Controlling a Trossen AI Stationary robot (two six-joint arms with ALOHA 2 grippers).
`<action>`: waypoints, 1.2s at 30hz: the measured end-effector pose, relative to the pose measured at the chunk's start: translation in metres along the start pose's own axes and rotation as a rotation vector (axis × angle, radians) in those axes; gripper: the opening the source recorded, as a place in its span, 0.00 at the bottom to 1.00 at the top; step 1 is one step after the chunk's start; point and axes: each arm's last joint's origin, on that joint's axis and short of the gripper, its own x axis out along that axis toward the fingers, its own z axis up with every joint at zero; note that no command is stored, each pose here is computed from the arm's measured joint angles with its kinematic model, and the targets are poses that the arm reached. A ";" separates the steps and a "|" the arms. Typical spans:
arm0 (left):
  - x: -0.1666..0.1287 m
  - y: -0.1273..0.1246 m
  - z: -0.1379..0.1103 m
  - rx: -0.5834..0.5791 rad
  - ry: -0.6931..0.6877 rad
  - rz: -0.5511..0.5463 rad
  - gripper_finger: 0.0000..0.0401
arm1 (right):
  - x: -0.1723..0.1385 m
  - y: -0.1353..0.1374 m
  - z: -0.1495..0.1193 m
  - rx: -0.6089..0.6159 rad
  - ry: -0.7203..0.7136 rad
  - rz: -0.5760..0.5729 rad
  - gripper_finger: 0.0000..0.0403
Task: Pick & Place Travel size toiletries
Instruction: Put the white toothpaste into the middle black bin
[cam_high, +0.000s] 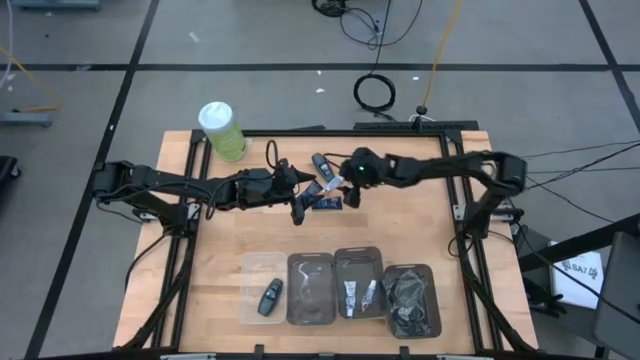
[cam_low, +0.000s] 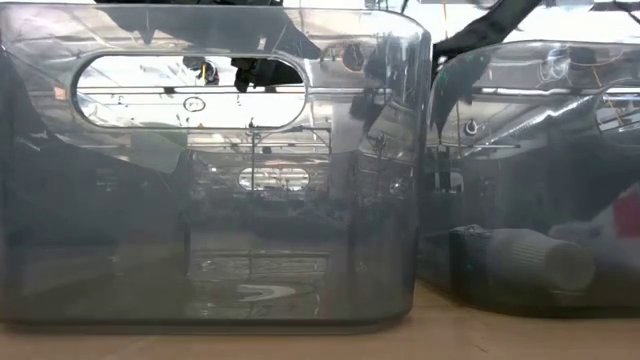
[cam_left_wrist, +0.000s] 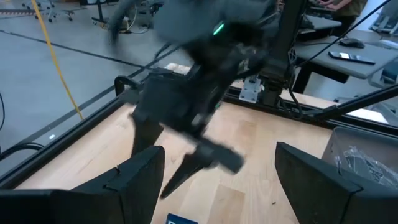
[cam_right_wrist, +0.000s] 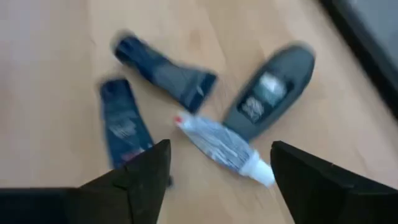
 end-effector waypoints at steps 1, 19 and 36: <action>0.000 0.000 0.000 0.000 0.000 0.000 0.73 | 0.007 -0.004 -0.002 -0.001 0.026 -0.004 0.67; 0.000 0.000 0.000 0.000 0.003 -0.005 0.73 | 0.059 -0.033 -0.028 0.001 0.150 0.092 0.64; 0.000 0.000 -0.001 0.001 0.011 -0.005 0.73 | 0.060 -0.006 -0.028 -0.145 0.168 0.196 0.59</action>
